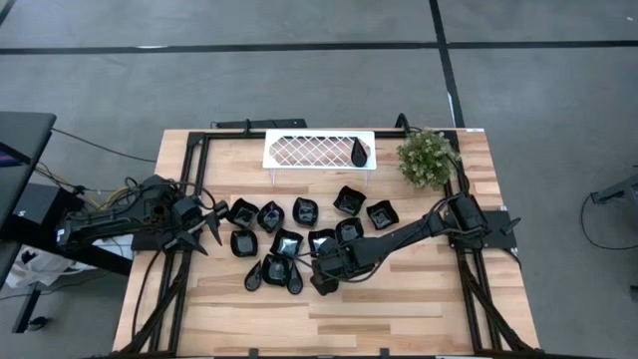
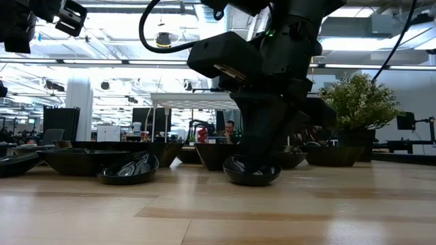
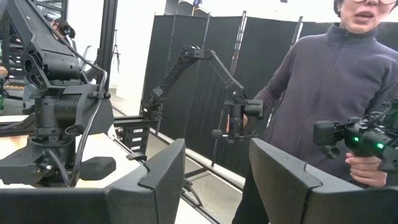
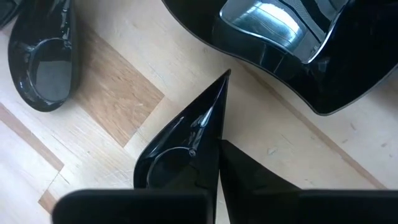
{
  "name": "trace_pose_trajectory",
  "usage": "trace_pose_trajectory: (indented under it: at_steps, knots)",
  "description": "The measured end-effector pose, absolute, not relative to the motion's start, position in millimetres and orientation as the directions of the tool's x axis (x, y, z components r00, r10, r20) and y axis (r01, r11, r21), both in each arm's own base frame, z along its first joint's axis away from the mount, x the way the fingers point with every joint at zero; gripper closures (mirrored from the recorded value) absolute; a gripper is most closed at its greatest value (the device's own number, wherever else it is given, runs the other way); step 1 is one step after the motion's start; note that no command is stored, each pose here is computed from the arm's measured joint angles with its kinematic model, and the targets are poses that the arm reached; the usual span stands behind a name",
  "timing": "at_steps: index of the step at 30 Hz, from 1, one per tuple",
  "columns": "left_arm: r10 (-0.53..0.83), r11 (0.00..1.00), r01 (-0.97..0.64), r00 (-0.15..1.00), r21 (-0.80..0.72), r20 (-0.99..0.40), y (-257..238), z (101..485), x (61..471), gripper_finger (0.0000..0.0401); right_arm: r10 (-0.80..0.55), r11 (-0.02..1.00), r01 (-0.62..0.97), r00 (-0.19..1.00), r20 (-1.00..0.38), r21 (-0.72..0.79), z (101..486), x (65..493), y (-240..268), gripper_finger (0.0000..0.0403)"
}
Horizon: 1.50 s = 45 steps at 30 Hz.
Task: Pick & Place Mini shaped plates
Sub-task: Stack the drop-shaped plate on top of the drop-shaped plate on the shelf
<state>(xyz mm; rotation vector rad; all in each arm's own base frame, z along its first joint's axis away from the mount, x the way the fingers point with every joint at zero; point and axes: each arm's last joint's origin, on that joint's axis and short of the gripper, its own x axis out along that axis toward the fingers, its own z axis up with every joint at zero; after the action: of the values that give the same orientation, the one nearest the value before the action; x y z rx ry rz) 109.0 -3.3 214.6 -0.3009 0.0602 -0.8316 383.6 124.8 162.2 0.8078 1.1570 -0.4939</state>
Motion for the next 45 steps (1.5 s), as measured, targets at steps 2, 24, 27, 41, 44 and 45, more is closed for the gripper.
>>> trace_pose_trajectory:
  at_steps: [2, 24, 27, 41, 44, 45]
  knots:
    - [-0.735, 0.634, 0.718, 0.675, -0.286, 0.065, -3, 215, 109, 0.0219, 0.057, 0.629, 0.716, 0.345, -0.937, 0.302, 162, 384, 125, 0.0398]
    - [-0.735, 0.634, 0.718, 0.675, -0.288, 0.065, -3, 215, 109, 0.0219, 0.070, 0.631, 0.710, 0.348, -0.935, 0.312, 163, 382, 130, 0.0402]
    - [-0.735, 0.634, 0.718, 0.675, -0.289, 0.065, -3, 215, 109, 0.0219, 0.072, 0.627, 0.712, 0.349, -0.934, 0.315, 163, 382, 131, 0.0402]
    - [-0.735, 0.634, 0.718, 0.675, -0.289, 0.065, -3, 215, 109, 0.0219, 0.098, 0.596, 0.725, 0.361, -0.927, 0.345, 168, 385, 133, 0.0403]
    - [-0.735, 0.633, 0.718, 0.675, -0.289, 0.065, -3, 215, 109, 0.0219, 0.102, 0.594, 0.718, 0.380, -0.919, 0.363, 174, 389, 134, 0.0403]
    - [-0.735, 0.633, 0.718, 0.675, -0.289, 0.065, -3, 215, 109, 0.0219, 0.095, 0.594, 0.720, 0.381, -0.920, 0.359, 176, 389, 134, 0.0403]
